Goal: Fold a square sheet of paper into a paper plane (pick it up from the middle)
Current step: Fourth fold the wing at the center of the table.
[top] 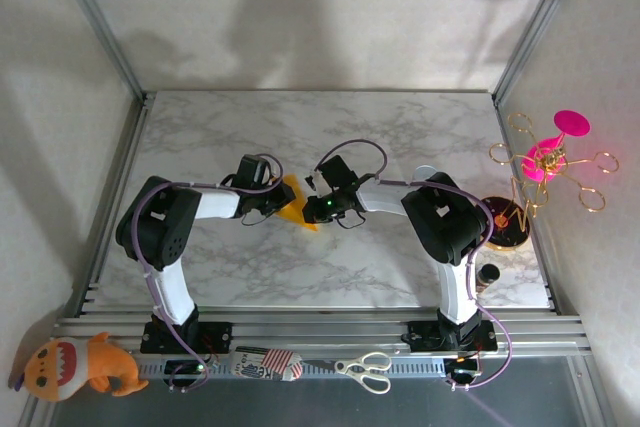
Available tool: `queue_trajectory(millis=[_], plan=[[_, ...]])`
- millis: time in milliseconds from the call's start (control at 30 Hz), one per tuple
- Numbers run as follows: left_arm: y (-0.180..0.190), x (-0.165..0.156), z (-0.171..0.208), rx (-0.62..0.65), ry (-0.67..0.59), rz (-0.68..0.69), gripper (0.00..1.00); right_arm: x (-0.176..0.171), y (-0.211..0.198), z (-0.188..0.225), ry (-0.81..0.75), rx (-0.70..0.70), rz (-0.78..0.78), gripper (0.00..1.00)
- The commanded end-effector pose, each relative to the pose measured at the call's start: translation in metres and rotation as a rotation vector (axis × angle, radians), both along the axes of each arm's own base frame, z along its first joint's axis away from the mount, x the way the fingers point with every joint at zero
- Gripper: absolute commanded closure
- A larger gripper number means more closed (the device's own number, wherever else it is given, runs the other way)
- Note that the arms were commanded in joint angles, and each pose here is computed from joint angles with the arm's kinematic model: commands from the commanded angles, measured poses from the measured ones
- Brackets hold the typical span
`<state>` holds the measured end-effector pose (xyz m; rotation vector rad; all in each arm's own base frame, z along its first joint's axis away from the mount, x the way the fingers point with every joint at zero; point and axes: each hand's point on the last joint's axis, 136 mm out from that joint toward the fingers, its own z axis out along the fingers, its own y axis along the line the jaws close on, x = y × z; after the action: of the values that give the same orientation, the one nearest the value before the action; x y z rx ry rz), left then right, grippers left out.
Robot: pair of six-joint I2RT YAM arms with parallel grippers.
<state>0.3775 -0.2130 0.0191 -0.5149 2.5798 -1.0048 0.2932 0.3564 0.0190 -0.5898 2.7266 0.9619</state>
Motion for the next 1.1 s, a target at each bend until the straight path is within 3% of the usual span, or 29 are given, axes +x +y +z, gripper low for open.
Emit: queue_trajectory(millis=[0,200,433,833,1067], plan=[[0.005,0.001,0.016,0.057,-0.042,-0.03,0.87,-0.018,-0.022,-0.032,0.068,-0.134,0.001,0.93],[-0.01,-0.017,0.031,0.029,-0.101,-0.108,0.87,-0.026,-0.03,-0.032,0.083,-0.156,0.007,0.93],[-0.021,-0.033,0.017,0.059,-0.086,-0.166,0.9,-0.033,-0.036,-0.033,0.101,-0.169,0.011,0.93],[-0.014,-0.025,-0.01,0.138,-0.044,-0.161,0.91,-0.035,-0.04,-0.041,0.114,-0.2,0.007,0.93],[0.014,-0.013,-0.018,0.211,-0.027,-0.135,0.9,-0.046,-0.063,-0.059,0.133,-0.301,0.007,0.94]])
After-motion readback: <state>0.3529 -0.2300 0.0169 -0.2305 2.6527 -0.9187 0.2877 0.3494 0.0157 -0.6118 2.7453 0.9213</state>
